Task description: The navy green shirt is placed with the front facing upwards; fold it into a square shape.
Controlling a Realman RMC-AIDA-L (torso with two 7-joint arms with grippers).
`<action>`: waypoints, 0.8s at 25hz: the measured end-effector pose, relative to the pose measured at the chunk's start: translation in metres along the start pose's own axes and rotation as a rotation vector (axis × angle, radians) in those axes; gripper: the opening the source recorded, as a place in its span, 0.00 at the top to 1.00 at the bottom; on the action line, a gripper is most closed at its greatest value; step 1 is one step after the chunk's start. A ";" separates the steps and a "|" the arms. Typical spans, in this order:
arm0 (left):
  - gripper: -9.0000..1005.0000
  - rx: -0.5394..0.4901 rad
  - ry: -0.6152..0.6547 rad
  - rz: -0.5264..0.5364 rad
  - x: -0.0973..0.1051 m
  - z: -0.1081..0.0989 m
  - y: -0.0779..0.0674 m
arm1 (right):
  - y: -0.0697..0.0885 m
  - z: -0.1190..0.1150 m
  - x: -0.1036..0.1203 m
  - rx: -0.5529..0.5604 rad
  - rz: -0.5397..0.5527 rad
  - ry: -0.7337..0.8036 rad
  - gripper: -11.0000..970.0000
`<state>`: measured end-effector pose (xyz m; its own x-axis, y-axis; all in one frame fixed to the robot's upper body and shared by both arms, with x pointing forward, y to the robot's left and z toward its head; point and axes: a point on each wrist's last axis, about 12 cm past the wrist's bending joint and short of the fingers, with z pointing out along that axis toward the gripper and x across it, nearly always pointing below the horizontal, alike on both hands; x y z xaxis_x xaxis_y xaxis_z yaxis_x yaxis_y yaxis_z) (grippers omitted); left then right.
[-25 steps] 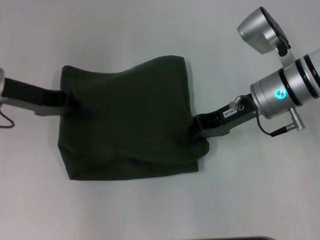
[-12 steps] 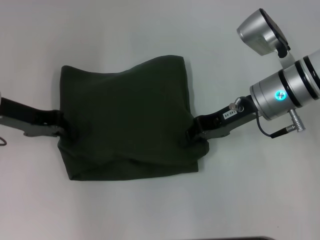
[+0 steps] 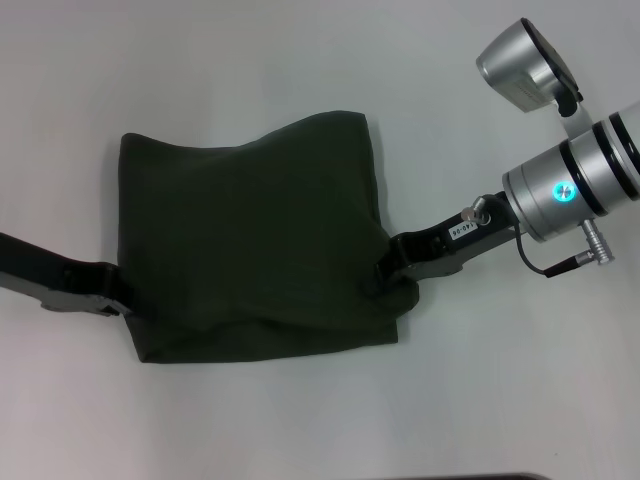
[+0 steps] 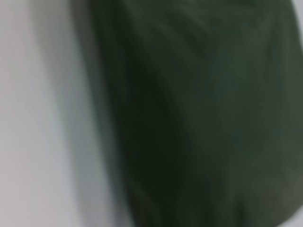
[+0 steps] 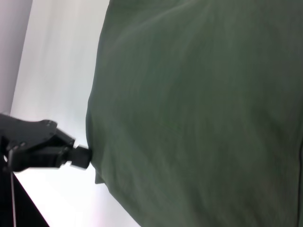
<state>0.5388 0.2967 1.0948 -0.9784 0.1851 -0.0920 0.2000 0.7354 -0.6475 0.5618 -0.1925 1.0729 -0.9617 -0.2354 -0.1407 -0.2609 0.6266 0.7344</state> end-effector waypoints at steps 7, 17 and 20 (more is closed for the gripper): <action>0.99 0.092 -0.085 0.051 -0.009 -0.014 -0.018 | 0.002 -0.011 -0.006 -0.014 -0.018 -0.036 0.99; 0.99 -0.034 -0.080 0.047 -0.039 0.031 -0.038 | 0.001 -0.009 -0.022 0.032 -0.028 -0.156 0.99; 0.99 -0.061 -0.053 0.049 -0.040 0.034 -0.037 | -0.002 -0.009 -0.023 0.055 -0.010 -0.157 0.99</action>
<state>0.5688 0.2397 1.0963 -0.9685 0.1879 -0.1634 0.2486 0.7649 -0.5943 0.5849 -0.1947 1.0806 -0.9592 -0.1255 -0.2534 -0.2708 0.6658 0.6952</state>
